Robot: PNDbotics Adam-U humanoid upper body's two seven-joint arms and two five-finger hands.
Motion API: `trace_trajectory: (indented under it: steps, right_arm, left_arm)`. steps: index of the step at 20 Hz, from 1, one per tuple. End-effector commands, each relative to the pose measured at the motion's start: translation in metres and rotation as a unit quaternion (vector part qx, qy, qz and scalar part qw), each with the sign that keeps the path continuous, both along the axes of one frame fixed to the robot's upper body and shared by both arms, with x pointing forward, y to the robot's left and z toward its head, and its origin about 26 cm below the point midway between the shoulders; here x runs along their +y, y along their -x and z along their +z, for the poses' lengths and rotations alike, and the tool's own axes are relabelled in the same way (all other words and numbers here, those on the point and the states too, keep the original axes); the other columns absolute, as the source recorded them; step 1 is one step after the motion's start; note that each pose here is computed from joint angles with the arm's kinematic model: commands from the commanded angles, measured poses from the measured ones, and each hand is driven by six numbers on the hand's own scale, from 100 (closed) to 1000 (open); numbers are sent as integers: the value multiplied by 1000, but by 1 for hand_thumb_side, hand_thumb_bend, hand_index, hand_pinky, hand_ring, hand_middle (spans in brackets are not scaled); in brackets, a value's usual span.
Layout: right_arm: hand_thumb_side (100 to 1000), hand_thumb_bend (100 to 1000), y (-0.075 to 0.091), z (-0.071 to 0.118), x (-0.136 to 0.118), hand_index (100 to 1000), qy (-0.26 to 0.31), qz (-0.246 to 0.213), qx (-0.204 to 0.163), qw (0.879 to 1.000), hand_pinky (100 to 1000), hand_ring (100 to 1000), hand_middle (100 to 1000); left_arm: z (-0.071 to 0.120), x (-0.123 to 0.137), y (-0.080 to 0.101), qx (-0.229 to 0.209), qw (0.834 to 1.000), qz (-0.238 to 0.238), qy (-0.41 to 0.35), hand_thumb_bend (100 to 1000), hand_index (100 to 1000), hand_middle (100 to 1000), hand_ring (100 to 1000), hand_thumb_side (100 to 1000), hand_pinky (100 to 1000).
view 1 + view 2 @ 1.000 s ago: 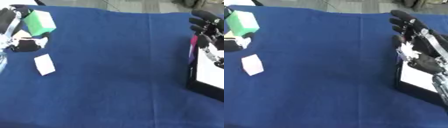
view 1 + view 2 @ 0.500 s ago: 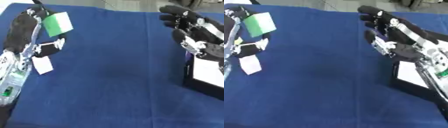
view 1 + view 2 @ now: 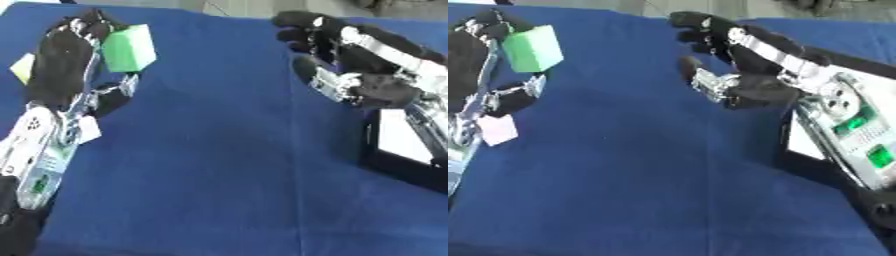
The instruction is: Pick up the objects with one hand, pass them to the other hand, and then place them into the box on the other side of the table.
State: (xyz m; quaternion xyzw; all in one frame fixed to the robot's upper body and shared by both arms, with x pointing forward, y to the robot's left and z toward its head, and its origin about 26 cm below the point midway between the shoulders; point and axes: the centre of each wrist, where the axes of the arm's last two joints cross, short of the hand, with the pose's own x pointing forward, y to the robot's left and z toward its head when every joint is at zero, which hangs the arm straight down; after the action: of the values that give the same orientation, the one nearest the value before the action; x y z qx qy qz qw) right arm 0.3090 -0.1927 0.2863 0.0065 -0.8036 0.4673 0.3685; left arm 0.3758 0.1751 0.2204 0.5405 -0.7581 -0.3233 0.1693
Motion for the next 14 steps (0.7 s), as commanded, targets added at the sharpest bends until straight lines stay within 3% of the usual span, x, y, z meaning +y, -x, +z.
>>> trace_trajectory:
  steps: [1,9,14]
  right_arm:
    - [539,100,6,10,9,1000,13,-9,-12,1000,1000,1000,1000]
    - [495,100,11,20,33,1000,22,-40,-8,999,1000,1000,1000]
    - [502,100,14,23,46,1000,36,-48,-1,998,1000,1000,1000]
  left_arm:
    - [6,-8,2,-46,999,-6,-15,100,668,623,565,100,707]
    - [3,-28,2,-113,993,-23,-14,100,660,582,531,100,680]
    - [3,-39,1,-123,992,-22,-7,100,661,552,512,100,672]
